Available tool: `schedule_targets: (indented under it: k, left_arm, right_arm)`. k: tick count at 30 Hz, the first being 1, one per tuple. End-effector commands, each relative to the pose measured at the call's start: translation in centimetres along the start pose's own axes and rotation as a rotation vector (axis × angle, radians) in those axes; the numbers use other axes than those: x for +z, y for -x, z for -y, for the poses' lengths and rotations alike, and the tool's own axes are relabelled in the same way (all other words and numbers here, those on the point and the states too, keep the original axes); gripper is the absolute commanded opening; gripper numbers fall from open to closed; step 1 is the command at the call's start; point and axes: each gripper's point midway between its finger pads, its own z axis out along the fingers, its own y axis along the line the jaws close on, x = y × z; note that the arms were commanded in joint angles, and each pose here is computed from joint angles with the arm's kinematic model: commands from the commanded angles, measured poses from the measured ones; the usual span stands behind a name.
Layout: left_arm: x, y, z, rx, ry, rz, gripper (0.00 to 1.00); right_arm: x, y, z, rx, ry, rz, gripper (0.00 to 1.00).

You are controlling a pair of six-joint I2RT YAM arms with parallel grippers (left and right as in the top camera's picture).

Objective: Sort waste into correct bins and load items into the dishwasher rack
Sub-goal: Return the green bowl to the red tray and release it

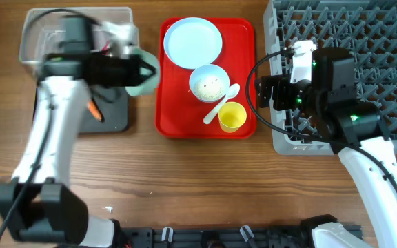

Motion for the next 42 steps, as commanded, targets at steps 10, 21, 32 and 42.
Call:
schedule_targets:
  k: [10, 21, 32, 42]
  left_arm:
    - [12.4, -6.9, 2.1, 0.042, 0.238, -0.28, 0.04]
    - [13.9, -9.7, 2.2, 0.014, 0.262, -0.379, 0.04]
    - [13.9, -9.2, 1.9, 0.018, 0.277, -0.358, 0.51]
    - [10.4, 1.4, 3.6, 0.117, 0.284, -0.092, 0.76]
  right_arm:
    - [0.1, 0.5, 0.1, -0.002, -0.014, 0.009, 1.0]
    - [0.1, 0.3, 0.1, 0.0, -0.015, 0.001, 1.0]
    - [0.1, 0.3, 0.1, 0.0, -0.015, 0.0, 1.0]
    - [-0.1, 0.7, 1.5, 0.011, -0.094, 0.022, 1.0]
